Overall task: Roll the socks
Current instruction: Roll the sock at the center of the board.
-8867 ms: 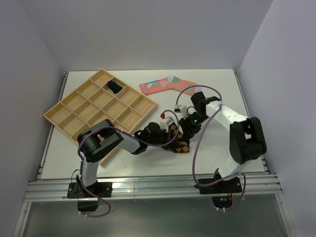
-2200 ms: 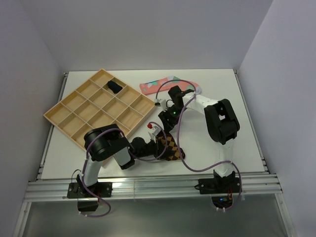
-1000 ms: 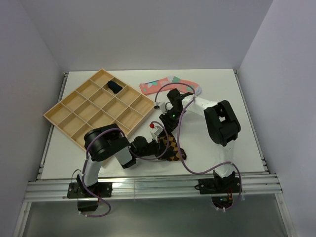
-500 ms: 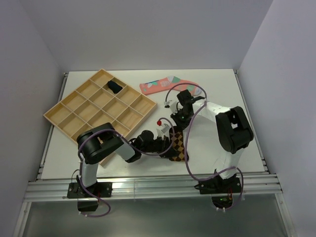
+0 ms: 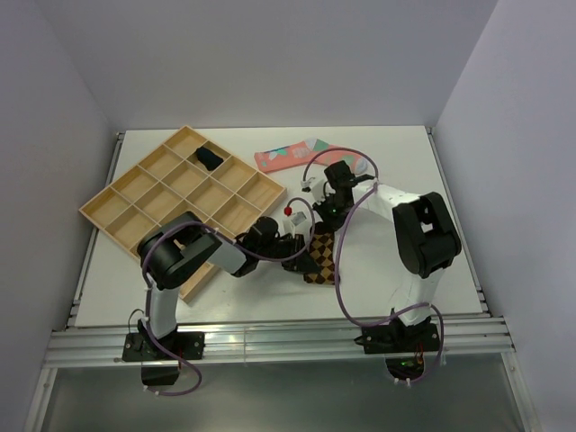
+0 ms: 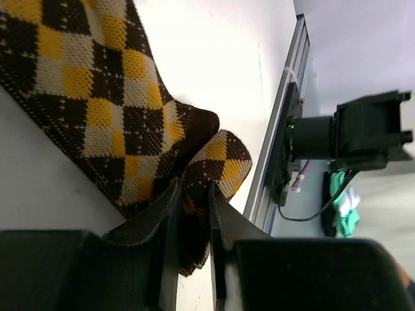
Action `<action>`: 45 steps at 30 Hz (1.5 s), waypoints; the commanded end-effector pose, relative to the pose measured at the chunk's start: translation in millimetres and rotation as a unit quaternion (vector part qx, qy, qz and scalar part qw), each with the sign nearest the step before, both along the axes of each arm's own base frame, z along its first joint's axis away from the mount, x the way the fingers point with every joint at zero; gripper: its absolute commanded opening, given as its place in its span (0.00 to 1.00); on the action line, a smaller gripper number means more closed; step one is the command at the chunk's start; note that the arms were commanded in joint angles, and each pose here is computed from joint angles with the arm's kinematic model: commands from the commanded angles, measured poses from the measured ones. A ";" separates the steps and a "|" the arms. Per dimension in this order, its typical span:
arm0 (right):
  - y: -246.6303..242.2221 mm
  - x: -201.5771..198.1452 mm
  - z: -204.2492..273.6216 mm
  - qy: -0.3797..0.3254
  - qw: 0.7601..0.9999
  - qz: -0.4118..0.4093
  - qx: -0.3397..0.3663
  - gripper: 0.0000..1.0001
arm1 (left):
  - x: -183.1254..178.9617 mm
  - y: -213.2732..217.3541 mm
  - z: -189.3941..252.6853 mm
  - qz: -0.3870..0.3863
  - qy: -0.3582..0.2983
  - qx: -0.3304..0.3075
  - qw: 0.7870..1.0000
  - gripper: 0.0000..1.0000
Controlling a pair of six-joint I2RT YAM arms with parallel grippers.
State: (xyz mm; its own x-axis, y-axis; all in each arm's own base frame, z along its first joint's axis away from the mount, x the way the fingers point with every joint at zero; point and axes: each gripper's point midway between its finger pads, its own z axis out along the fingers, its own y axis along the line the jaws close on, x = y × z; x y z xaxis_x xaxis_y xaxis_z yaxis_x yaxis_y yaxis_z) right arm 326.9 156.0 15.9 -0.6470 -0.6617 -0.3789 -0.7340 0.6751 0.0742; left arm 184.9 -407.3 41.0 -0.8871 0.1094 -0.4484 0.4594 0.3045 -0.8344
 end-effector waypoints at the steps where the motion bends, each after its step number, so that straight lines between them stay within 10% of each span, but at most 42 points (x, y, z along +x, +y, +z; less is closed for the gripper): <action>1: -5.8 47.1 18.2 -0.090 0.996 -0.004 0.003 0.08 | -20.4 17.5 -37.7 -0.024 0.122 0.068 0.990 0.00; 6: -0.2 40.2 20.0 -0.079 0.996 0.014 0.028 0.09 | -12.4 18.6 -65.8 -0.011 0.180 0.129 0.975 0.00; 15: -3.5 34.4 56.4 -0.106 0.992 0.021 0.064 0.51 | -7.5 24.0 -94.5 0.020 0.242 0.203 0.948 0.00; 31: -26.2 -106.0 60.5 -0.074 0.943 0.302 0.117 0.53 | -18.7 41.4 -130.2 0.021 0.263 0.248 0.932 0.00; 45: -8.1 -140.7 30.5 -0.120 0.912 0.382 0.083 0.59 | -27.9 49.4 -139.0 0.000 0.266 0.263 0.927 0.00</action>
